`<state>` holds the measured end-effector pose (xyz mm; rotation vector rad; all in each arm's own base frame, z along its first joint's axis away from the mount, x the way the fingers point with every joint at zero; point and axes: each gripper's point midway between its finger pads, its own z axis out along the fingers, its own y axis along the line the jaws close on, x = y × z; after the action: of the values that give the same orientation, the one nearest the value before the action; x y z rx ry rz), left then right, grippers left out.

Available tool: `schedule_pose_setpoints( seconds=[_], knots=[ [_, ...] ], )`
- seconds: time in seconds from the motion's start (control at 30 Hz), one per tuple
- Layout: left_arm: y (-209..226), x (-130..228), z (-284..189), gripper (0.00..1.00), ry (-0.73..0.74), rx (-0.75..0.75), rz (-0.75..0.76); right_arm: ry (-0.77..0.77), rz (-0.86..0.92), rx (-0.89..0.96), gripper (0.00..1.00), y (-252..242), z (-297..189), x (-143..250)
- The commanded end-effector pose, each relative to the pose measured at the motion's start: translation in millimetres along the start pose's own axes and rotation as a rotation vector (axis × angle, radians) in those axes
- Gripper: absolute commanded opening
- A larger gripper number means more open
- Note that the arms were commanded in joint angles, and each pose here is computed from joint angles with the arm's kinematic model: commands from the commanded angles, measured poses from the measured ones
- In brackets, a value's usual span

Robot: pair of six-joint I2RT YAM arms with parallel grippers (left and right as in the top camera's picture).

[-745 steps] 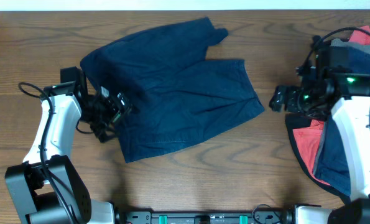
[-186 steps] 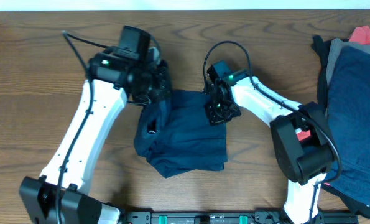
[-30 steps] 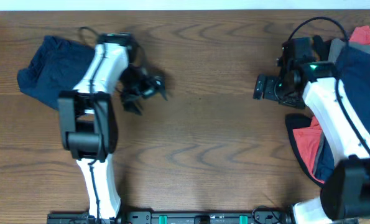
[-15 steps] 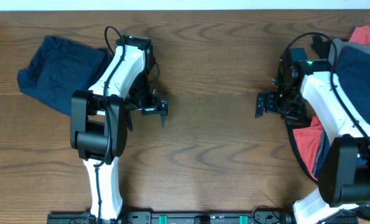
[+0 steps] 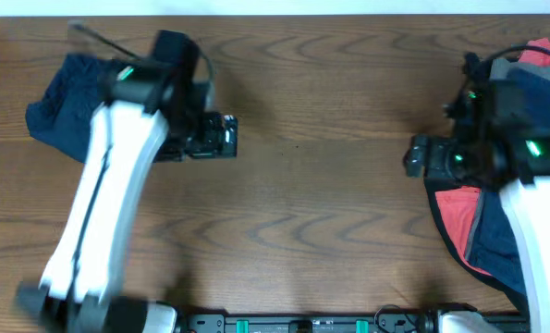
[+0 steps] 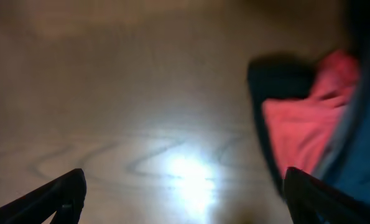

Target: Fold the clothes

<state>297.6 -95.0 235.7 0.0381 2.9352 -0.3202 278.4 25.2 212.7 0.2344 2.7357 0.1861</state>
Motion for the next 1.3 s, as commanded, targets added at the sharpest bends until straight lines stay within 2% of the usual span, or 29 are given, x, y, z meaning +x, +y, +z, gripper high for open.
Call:
schedule_pose_setpoints(
  seconds=[0.0, 0.1, 0.27, 0.5, 0.77, 1.27],
  knots=[
    [6.3, 3.0, -42.5, 0.98, -0.215, -0.027, -0.023, -0.231, 0.020, 0.085, 0.99, -11.0, -48.1, -10.2],
    [16.9, 7.8, -80.0, 0.98, -0.441, -0.058, -0.046, -0.441, -0.013, 0.074, 0.99, -7.0, -89.9, -10.1],
    [22.7, 37.1, -91.1, 0.98, -0.583, -0.028, -0.034, -0.569, -0.030, 0.041, 0.99, -10.9, -108.0, 14.6],
    [51.7, 76.1, -39.0, 0.98, -0.538, -0.105, -0.056, -0.503, -0.036, 0.065, 0.99, -28.2, -75.3, 58.0],
    [60.8, 77.0, 10.6, 0.98, -0.440, -0.132, -0.062, -0.484, -0.038, 0.079, 0.99, -30.8, -65.4, 61.2],
    [67.7, 75.7, 50.9, 0.98, -0.256, -0.182, -0.073, -0.484, -0.038, 0.079, 0.99, -30.9, -65.4, 61.3]
  ],
)
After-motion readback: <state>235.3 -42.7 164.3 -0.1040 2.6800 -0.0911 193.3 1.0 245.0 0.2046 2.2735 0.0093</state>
